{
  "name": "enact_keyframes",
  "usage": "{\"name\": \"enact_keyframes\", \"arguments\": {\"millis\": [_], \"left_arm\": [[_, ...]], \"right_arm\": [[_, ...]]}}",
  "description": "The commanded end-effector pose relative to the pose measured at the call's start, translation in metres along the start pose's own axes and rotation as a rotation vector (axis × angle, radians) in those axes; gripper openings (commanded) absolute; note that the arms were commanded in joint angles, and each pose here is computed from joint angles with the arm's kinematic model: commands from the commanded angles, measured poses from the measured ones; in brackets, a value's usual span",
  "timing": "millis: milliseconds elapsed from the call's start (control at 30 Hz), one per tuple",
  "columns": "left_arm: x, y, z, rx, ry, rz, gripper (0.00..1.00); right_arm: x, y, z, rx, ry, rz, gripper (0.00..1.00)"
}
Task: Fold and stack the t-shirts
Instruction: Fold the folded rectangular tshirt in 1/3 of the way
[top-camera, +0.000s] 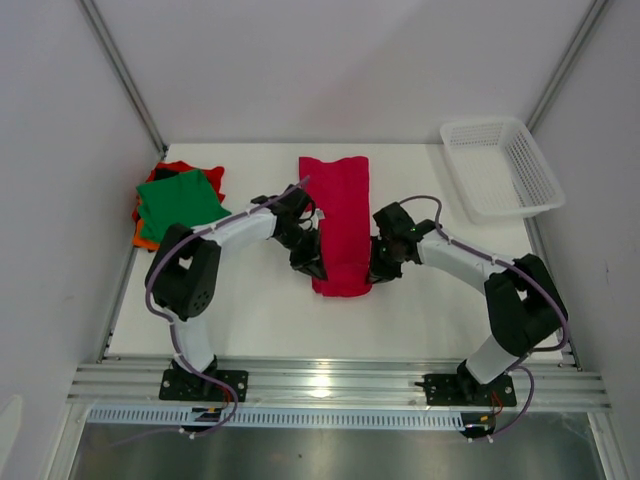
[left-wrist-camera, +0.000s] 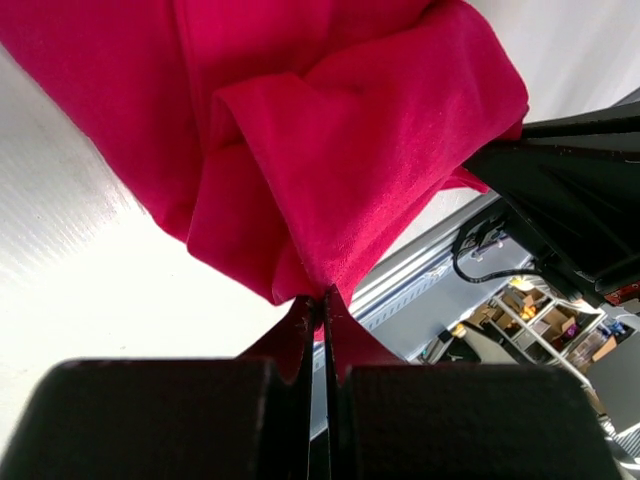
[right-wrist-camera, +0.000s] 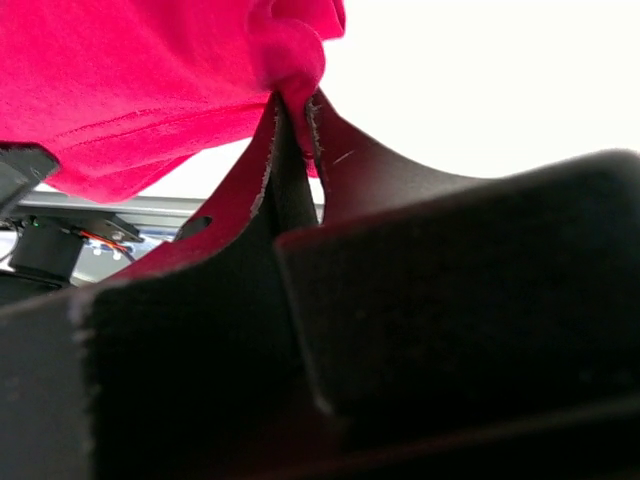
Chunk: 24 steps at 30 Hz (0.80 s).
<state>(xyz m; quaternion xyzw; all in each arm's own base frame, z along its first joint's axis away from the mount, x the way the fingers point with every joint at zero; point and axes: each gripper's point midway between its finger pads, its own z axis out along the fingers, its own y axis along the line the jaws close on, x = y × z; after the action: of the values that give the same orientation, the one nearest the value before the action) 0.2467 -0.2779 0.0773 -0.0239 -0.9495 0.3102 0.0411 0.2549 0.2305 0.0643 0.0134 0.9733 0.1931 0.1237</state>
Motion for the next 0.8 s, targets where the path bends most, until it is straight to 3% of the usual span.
{"name": "enact_keyframes", "arguments": {"millis": [0,433,767], "left_arm": [[-0.013,-0.007,-0.005,0.015,-0.017,0.033,0.00],[-0.058,-0.008,-0.033,0.046,-0.069,0.013,0.00],[-0.062,0.005,-0.024,0.044,-0.049,-0.015,0.01]], "right_arm": [[-0.026,0.009,0.000,-0.020,-0.052,-0.032,0.00],[-0.087,0.013,0.004,-0.012,-0.117,-0.056,0.00],[-0.085,0.005,0.024,0.005,-0.078,-0.045,0.00]]}}
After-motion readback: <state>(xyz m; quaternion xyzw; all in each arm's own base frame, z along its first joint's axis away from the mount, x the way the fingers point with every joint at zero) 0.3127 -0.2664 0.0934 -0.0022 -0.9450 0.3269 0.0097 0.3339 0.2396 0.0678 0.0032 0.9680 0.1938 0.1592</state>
